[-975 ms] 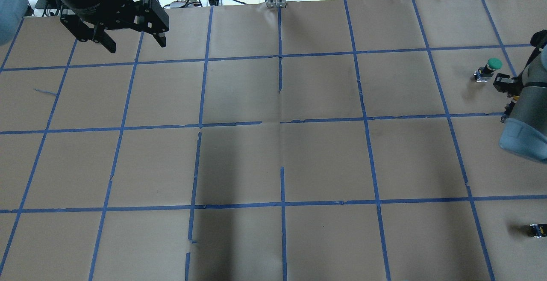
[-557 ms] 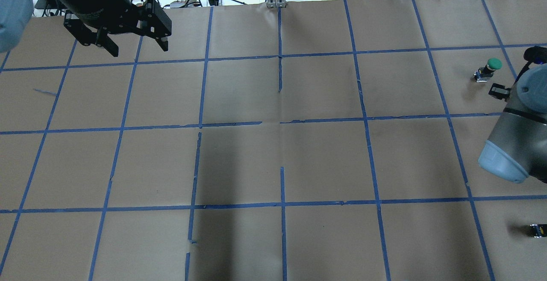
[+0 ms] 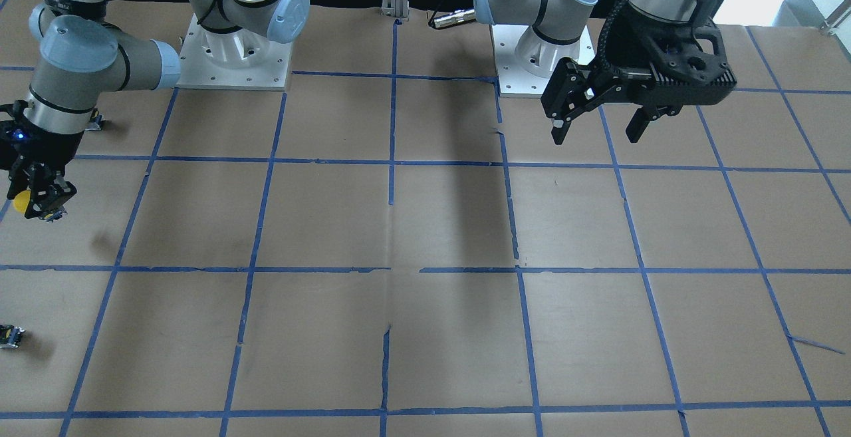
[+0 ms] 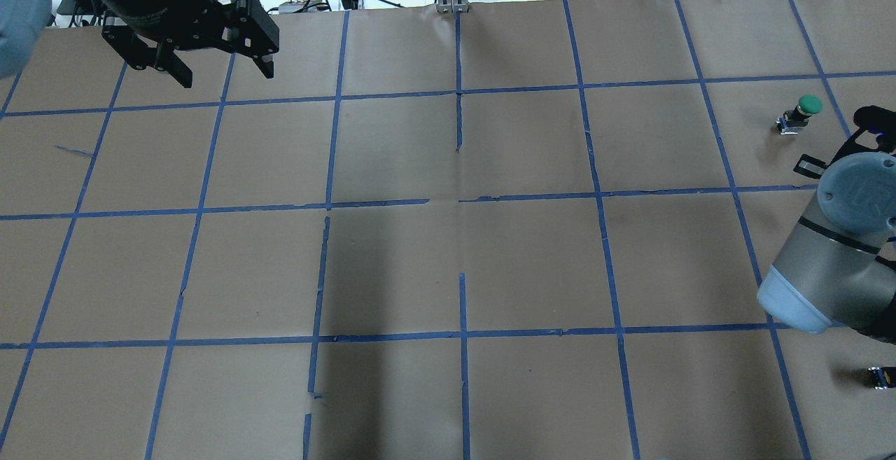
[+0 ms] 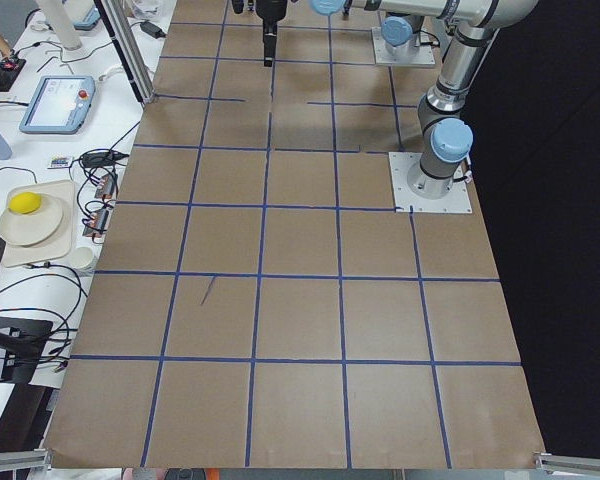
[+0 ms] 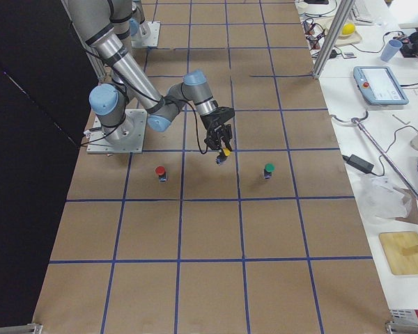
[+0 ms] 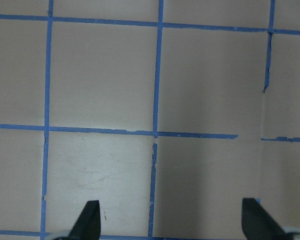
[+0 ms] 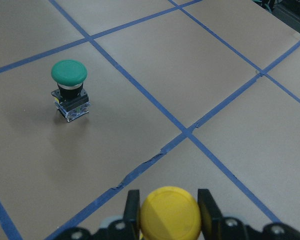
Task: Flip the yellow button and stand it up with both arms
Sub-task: 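Lower the yellow button upright onto the table with the right gripper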
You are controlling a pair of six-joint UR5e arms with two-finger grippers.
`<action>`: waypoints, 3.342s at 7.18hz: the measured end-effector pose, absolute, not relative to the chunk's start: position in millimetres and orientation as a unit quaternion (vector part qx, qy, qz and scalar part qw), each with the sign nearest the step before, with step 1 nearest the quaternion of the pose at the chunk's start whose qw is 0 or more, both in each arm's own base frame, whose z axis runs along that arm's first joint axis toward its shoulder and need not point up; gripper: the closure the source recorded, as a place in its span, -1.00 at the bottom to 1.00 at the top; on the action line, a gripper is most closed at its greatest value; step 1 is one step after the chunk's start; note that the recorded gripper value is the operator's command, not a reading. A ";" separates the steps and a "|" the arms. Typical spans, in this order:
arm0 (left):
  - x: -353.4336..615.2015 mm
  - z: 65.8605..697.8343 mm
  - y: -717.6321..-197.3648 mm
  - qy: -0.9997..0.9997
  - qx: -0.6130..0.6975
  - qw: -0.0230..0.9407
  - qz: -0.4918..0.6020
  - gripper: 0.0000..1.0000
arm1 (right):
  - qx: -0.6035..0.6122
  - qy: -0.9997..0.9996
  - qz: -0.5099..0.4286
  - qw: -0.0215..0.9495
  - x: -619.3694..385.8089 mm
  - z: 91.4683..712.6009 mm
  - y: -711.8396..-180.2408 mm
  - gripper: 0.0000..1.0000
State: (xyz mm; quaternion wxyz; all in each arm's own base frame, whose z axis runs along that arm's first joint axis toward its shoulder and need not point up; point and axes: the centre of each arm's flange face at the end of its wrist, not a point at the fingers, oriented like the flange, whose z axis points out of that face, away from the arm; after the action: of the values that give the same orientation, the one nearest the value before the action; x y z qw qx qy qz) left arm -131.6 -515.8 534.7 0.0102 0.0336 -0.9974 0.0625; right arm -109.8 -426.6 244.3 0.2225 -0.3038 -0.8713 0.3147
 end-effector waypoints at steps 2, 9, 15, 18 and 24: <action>-131.9 537.8 -514.9 -0.997 0.034 0.011 0.065 -1.00 | -0.320 -0.858 0.329 0.229 -115.3 231.9 -423.8 0.79; -132.0 538.8 -514.5 -0.997 0.033 0.011 0.066 -1.00 | -0.349 -0.850 0.312 0.240 -123.1 205.1 -407.7 0.72; -131.9 538.8 -514.6 -0.997 0.033 0.011 0.066 -1.00 | -0.364 -0.848 0.302 0.240 -132.2 191.5 -406.1 -0.06; -131.4 538.8 -514.7 -0.997 0.033 0.011 0.066 -1.00 | -0.367 -0.845 0.305 0.243 -132.6 191.3 -405.2 -0.92; -130.6 539.0 -514.9 -0.997 0.034 0.011 0.066 -1.00 | -0.359 -0.854 0.306 0.221 -130.3 193.2 -410.2 -1.00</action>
State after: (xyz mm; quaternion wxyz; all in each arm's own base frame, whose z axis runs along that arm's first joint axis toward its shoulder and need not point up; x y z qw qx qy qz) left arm -130.6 -514.9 539.0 0.0114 0.0342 -0.9972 0.0661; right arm -130.3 -410.2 193.2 0.2212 -0.3590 -0.8537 0.3058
